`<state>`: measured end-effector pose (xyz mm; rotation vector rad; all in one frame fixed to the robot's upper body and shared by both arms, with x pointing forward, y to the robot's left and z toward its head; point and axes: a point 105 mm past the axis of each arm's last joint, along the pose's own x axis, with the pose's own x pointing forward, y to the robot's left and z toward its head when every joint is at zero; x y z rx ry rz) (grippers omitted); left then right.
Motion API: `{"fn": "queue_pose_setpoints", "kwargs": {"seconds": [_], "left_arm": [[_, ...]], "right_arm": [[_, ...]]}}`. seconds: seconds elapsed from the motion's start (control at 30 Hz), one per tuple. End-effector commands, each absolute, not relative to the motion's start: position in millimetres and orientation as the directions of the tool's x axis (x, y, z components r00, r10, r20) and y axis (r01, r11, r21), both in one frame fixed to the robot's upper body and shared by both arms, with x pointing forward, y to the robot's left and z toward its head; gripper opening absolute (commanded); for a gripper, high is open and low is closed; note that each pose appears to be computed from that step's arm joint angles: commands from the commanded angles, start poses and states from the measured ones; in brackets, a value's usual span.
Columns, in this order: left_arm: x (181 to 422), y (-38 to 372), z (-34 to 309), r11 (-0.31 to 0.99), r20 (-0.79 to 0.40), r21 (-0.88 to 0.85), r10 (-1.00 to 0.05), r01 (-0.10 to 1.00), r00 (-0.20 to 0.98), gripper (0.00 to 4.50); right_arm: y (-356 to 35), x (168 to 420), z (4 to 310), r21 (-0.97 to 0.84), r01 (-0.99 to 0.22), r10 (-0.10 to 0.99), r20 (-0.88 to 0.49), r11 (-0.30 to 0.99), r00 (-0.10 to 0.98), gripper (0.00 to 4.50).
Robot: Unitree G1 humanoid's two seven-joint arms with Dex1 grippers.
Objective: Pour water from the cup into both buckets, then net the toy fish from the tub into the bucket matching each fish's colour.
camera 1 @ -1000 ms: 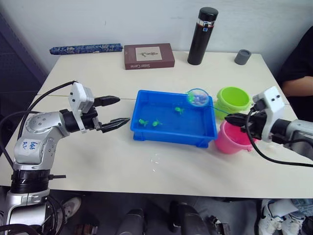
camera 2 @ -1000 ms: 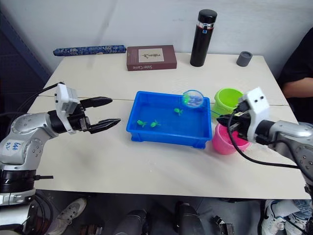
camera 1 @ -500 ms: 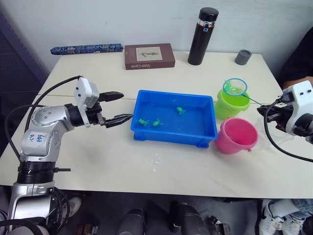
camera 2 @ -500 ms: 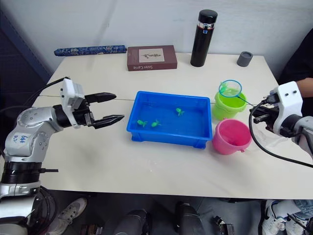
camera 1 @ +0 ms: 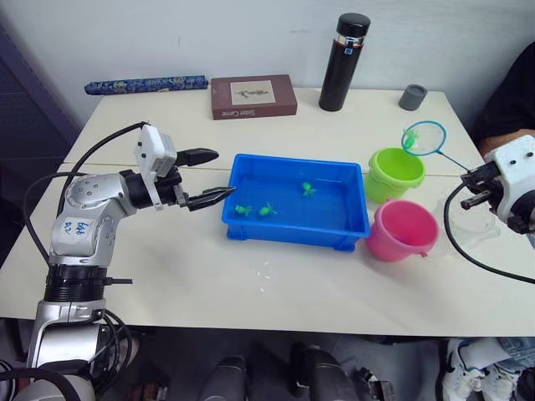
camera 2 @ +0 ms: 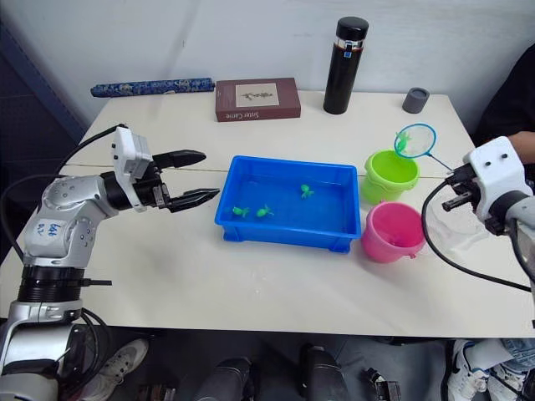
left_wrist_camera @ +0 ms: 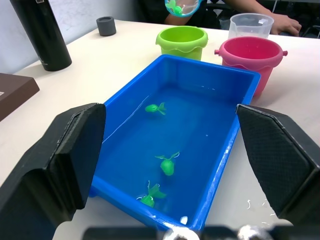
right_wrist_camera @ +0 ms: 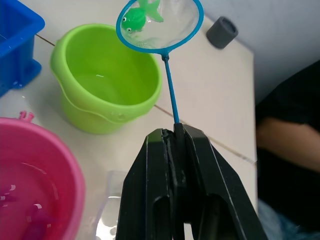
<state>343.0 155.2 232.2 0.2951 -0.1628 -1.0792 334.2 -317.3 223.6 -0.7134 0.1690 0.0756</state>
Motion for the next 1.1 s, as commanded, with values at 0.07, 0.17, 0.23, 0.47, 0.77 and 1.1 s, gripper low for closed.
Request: {"fn": "queue_pose_setpoints", "kwargs": {"seconds": [0.07, 0.17, 0.23, 0.47, 0.77, 1.1], "left_arm": [[342, 156, 239, 0.431, 0.001, 0.344, -0.889, 0.834, 0.459, 4.47], [343, 156, 239, 0.429, 0.0, 0.344, -0.889, 0.835, 0.457, 4.47], [342, 156, 239, 0.428, -0.001, 0.343, -0.89, 0.836, 0.456, 4.47], [342, 156, 238, 0.426, -0.002, 0.341, -0.891, 0.838, 0.454, 4.47], [341, 156, 237, 0.428, -0.002, 0.339, -0.89, 0.838, 0.455, 4.47], [340, 158, 236, 0.433, -0.006, 0.339, -0.887, 0.836, 0.462, 4.47]], "right_arm": [[-309, 333, 240, -0.846, -0.083, 0.009, -0.092, 0.526, 0.996, 0.0], [-313, 332, 236, -0.896, -0.078, -0.016, -0.094, 0.437, 0.995, 0.0], [-311, 332, 237, -0.939, -0.068, -0.013, -0.077, 0.336, 0.997, 0.0], [-303, 333, 236, -0.998, -0.052, 0.027, -0.051, 0.034, 0.998, 0.0], [-304, 334, 232, -0.98, 0.018, 0.006, 0.018, -0.2, 1.0, 0.0], [-297, 330, 234, -0.91, 0.127, 0.045, 0.119, -0.394, 0.992, 0.0]]}}
